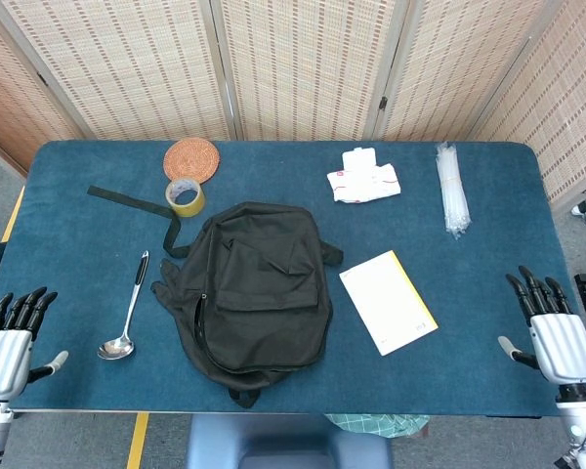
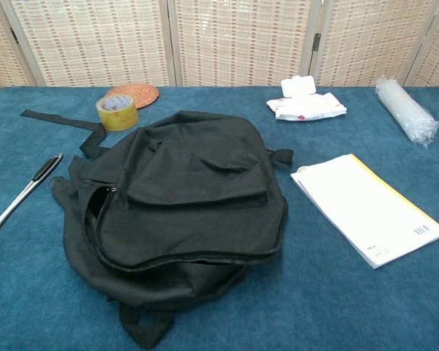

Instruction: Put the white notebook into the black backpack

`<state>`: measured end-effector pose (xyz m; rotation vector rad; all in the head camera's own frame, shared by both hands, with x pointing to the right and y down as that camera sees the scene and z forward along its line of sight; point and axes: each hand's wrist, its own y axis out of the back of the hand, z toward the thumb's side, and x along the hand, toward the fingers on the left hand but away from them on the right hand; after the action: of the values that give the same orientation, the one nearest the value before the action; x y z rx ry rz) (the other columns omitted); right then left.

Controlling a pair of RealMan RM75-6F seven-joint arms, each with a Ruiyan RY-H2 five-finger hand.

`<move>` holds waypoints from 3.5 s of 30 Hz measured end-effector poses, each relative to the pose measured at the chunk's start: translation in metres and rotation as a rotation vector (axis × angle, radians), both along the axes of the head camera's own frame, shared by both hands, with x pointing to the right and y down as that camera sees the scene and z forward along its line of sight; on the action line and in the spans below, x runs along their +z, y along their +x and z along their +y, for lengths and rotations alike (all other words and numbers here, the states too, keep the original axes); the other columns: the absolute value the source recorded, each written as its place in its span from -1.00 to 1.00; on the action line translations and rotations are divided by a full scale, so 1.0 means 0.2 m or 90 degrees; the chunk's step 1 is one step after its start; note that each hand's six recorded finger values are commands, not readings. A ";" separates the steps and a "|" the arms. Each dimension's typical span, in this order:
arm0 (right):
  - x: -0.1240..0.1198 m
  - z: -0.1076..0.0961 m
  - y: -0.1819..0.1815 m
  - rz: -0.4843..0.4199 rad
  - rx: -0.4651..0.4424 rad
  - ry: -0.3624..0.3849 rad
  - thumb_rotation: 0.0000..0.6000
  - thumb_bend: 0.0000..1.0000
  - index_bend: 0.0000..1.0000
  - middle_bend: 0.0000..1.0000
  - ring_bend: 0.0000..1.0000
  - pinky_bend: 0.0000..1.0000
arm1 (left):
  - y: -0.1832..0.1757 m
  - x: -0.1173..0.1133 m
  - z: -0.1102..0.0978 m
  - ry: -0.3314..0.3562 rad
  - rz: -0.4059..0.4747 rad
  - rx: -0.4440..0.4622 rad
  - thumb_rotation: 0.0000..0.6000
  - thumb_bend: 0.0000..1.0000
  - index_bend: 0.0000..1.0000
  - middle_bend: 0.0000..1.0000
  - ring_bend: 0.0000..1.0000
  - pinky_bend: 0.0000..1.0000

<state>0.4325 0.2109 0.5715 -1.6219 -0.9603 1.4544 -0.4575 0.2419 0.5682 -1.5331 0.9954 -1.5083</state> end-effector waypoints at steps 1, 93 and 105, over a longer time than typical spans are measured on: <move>0.01 0.00 0.00 0.002 -0.003 -0.004 1.00 -0.50 -1.00 -0.95 -0.76 -0.85 | 0.00 0.00 0.00 0.000 0.001 0.001 1.00 -0.56 -0.68 -0.73 -0.72 -0.98; 0.80 -0.18 -0.66 -0.029 -0.313 -0.163 1.00 -0.49 -0.93 -0.83 -0.74 -0.87 | -0.01 -0.01 0.07 -0.025 0.009 -0.017 1.00 -0.56 -0.69 -0.73 -0.75 -0.98; 0.85 -0.17 -0.70 -0.039 -0.328 -0.170 1.00 -0.50 -0.88 -0.82 -0.75 -0.87 | 0.00 -0.01 0.07 -0.027 0.007 -0.015 1.00 -0.56 -0.69 -0.73 -0.75 -0.98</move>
<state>0.2930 0.1772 0.7406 -1.9355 -0.3389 1.2099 -0.4574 0.2551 0.5664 -1.5667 0.9963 -1.5478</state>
